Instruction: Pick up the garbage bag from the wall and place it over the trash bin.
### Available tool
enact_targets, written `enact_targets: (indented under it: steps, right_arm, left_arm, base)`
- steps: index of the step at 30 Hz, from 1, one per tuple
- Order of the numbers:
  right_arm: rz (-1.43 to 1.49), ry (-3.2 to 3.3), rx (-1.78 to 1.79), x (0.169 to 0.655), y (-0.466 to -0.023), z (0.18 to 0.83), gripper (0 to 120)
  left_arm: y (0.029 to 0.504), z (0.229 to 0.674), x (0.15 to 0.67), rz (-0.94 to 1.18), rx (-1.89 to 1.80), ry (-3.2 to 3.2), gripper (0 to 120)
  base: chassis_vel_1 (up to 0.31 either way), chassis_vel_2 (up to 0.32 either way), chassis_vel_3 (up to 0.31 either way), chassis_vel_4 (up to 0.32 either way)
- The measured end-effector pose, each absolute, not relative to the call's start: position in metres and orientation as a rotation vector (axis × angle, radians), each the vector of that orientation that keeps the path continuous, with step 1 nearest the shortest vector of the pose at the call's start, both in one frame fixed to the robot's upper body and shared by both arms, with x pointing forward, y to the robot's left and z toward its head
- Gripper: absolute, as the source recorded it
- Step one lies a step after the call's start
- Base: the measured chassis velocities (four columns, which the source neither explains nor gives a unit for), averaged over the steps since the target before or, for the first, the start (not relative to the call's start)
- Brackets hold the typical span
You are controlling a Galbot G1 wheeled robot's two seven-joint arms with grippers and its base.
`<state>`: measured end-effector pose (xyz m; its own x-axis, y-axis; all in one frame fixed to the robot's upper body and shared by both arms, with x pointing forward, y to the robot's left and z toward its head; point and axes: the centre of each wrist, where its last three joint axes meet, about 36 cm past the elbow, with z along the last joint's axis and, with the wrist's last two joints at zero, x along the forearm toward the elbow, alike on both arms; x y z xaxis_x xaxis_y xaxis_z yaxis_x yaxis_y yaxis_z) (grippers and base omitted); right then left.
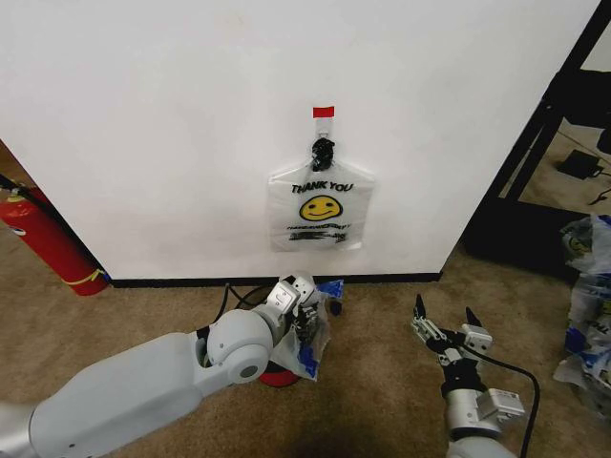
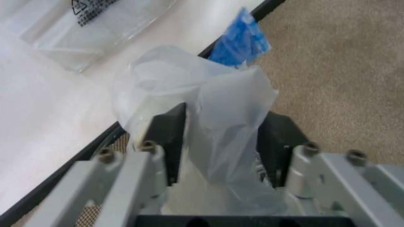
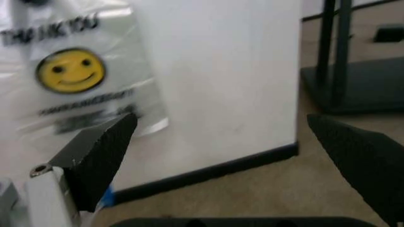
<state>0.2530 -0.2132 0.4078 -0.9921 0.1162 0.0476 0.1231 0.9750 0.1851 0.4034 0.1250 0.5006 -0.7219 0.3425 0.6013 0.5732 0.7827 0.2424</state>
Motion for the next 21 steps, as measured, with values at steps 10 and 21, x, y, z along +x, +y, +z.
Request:
enact_targets:
  steps: [10,21]
  right_arm:
    - [-0.109,-2.979,0.330,0.265,-0.212,0.401,100]
    - [-0.171,-2.805,0.457,0.303,-0.192,0.388,100]
  left_arm:
    - [0.122,0.506,0.406,-0.556,-0.681,-2.445,0]
    - [0.095,0.510,0.425,-0.608,-0.744,-2.435,0]
  base:
    - [0.000,0.000,0.000,0.000]
    - [0.000,0.000,0.000,0.000]
